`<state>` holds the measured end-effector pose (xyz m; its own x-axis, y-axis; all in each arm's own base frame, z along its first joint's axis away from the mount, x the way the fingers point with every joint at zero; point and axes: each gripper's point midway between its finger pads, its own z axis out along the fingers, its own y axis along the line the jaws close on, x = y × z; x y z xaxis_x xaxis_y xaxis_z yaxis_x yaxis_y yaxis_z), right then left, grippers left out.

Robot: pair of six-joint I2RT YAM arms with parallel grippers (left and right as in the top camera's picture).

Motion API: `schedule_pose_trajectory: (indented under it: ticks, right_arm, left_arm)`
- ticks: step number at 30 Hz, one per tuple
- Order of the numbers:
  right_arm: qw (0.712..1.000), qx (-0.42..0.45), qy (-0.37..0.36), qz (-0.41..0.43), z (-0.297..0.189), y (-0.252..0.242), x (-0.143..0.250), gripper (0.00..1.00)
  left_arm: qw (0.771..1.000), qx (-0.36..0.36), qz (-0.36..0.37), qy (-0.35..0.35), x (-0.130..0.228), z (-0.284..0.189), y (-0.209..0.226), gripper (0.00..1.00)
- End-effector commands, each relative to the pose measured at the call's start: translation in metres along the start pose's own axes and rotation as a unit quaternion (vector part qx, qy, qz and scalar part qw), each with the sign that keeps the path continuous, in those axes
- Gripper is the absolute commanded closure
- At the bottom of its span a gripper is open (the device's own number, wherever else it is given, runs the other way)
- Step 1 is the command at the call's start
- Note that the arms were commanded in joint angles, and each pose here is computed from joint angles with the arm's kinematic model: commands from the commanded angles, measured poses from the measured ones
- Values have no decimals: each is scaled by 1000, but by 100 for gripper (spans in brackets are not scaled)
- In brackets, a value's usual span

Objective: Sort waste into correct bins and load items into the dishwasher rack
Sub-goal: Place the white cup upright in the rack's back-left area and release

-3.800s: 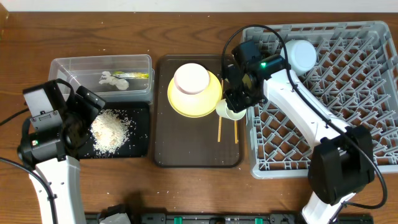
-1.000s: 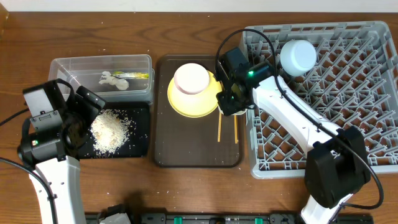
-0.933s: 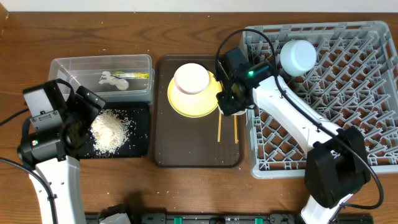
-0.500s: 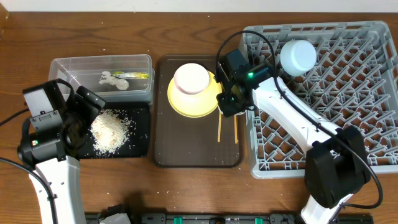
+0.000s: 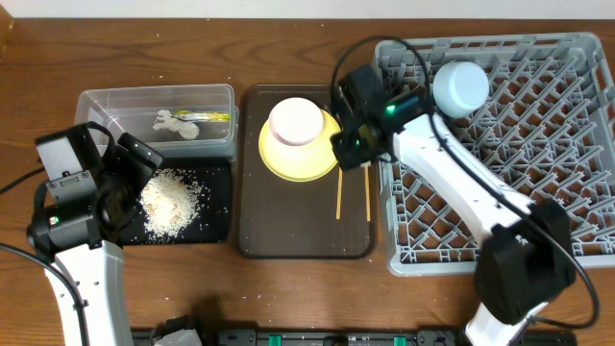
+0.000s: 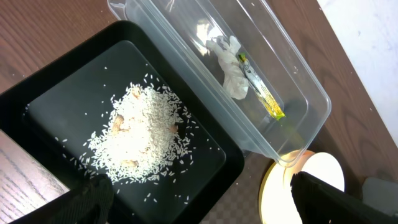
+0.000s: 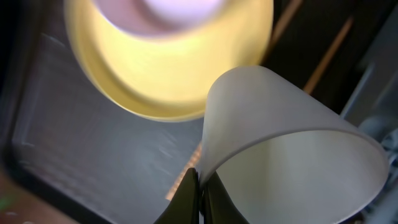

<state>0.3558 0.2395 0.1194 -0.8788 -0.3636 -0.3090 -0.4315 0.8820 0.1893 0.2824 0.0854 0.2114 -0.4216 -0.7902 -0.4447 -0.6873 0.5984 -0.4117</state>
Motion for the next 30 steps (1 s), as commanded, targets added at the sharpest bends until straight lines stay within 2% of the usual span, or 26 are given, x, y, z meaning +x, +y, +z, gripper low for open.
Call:
schedule_pose_trajectory:
  ticks: [1,6,10,14,17,22,30]
  right_arm:
    - [994,-40,-100,-8,-72,9,-40,99]
    - [985,-76,-152,-6,-115,-13,-52,99]
    - [974,-151,-169,-18,-127,-32,-54,99]
    - [941,-262,-205,-64,-142,-40,-56,99]
    - [920,-312,-226,-71,-147,-52,-57,99]
    - [907,-348,-229,-61,-128,-73,-57,99]
    - [890,-393,-222,-62,-72,-90,-60,99]
  left_arm:
    - [1000,1,-5,-8,-5,-3,-1,6]
    - [1000,1,-5,-8,-5,-3,-1,6]
    - [1000,1,-5,-8,-5,-3,-1,6]
    - [1000,1,-5,-8,-5,-3,-1,6]
    - [1000,1,-5,-8,-5,-3,-1,6]
    - [1000,1,-5,-8,-5,-3,-1,6]
    - [1000,1,-5,-8,-5,-3,-1,6]
